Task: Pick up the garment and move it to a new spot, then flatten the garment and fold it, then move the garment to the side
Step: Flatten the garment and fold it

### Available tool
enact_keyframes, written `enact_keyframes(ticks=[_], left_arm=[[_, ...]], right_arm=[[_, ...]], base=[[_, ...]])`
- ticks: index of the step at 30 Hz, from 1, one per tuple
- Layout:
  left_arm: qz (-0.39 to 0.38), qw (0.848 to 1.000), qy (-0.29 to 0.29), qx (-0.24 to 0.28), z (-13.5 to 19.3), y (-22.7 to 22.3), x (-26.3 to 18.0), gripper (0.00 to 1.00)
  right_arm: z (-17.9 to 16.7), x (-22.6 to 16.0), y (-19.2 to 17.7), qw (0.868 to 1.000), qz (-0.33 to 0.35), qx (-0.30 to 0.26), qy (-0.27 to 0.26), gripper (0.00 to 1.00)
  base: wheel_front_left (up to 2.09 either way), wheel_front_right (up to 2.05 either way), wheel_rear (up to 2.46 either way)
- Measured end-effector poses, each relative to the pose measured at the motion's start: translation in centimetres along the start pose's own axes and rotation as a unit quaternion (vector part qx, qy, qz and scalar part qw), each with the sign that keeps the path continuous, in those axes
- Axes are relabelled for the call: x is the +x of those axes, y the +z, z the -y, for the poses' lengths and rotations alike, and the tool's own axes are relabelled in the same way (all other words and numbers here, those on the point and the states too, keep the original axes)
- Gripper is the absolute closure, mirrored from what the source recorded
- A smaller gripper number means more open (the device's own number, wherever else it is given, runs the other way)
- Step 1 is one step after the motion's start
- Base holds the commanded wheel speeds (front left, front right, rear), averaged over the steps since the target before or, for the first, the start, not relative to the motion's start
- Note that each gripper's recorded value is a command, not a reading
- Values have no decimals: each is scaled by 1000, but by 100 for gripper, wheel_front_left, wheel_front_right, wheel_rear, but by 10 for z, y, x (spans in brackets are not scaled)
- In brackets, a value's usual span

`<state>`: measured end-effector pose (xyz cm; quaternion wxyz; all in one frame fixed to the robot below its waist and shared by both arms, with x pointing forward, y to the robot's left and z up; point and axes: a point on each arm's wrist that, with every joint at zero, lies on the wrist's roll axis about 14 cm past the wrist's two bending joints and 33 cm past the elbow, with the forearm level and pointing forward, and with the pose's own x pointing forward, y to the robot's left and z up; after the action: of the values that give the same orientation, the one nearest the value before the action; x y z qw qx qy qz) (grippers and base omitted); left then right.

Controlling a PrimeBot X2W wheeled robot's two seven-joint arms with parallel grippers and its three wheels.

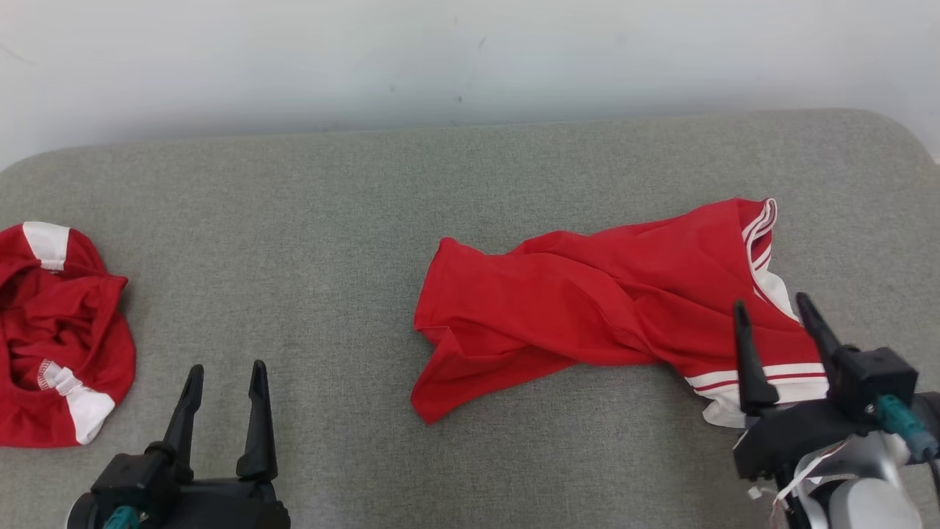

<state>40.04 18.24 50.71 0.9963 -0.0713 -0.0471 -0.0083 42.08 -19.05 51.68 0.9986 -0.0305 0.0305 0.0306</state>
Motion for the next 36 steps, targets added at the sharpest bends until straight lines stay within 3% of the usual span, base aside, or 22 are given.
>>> enact_keyframes(ticks=[10,18,23,29,31,36], left_arm=[[0,1000,2,2,2,2,-9,0],[-4,1000,0,4,3,0,-14,0],[-8,999,-37,6,20,-3,6,0],[-101,991,-85,-16,51,-30,53,0],[-168,980,-105,-37,69,-48,72,0],[-235,960,-135,-64,99,-65,95,0]], right_arm=[[-45,-13,-11,997,34,46,55,0],[-49,-18,-22,996,24,69,56,0],[-49,-15,-24,996,22,74,55,0],[-50,-10,-31,996,9,73,57,0],[-47,-8,-34,996,5,76,53,0],[-40,-10,-43,996,-8,79,42,0]], base=[[0,0,0],[0,0,0],[0,0,0],[0,0,0],[0,0,0],[0,0,0]])
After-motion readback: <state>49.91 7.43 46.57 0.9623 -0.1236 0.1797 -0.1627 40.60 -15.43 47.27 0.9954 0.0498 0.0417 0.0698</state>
